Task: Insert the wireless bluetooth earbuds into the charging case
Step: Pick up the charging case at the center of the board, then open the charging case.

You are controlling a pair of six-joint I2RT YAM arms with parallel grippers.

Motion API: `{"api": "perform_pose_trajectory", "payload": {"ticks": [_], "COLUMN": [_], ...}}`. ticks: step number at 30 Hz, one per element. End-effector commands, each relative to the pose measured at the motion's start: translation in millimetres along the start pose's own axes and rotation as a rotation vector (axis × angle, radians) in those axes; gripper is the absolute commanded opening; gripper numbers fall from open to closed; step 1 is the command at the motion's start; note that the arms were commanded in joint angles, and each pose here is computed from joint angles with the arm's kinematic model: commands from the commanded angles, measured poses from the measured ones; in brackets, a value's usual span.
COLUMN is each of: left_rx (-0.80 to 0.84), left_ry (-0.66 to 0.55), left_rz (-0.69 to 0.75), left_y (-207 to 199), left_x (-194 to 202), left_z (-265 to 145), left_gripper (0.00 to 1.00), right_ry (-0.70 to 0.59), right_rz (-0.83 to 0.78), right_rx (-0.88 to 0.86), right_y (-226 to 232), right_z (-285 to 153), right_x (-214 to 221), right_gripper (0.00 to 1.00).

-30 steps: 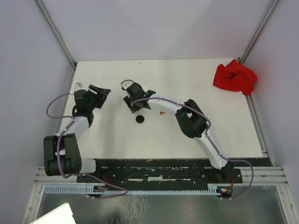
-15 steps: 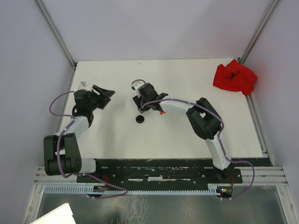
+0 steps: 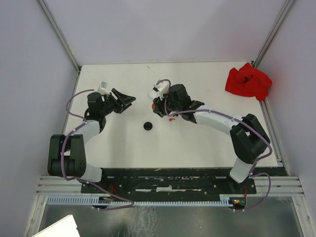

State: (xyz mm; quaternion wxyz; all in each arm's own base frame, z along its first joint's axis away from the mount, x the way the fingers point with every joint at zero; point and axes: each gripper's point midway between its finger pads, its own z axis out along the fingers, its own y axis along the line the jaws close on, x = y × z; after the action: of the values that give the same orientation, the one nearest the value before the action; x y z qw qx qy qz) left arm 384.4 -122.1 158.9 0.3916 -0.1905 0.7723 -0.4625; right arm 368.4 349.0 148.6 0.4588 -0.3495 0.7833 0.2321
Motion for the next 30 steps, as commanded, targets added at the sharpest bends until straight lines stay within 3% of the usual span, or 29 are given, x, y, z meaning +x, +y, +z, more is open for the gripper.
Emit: {"api": "perform_pose_trajectory", "payload": {"ticks": [1, 16, 30], "left_rx": [0.176, 0.230, 0.226], "left_ry": [0.049, 0.222, 0.257], "left_rz": [0.061, 0.074, 0.075], "left_y": [-51.5, -59.1, -53.0], "left_x": [11.0, 93.7, 110.5], "left_z": [13.5, 29.0, 28.3], "left_gripper": [0.66, 0.62, 0.59], "right_ry": [-0.060, -0.061, -0.080], "right_rz": [-0.056, -0.083, -0.085], "right_rx": [-0.110, -0.123, -0.116], "right_y": [19.2, 21.7, 20.0], "right_z": [-12.3, -20.9, -21.1], "right_x": [-9.0, 3.3, -2.3], "right_gripper": [0.26, 0.26, 0.26]}}
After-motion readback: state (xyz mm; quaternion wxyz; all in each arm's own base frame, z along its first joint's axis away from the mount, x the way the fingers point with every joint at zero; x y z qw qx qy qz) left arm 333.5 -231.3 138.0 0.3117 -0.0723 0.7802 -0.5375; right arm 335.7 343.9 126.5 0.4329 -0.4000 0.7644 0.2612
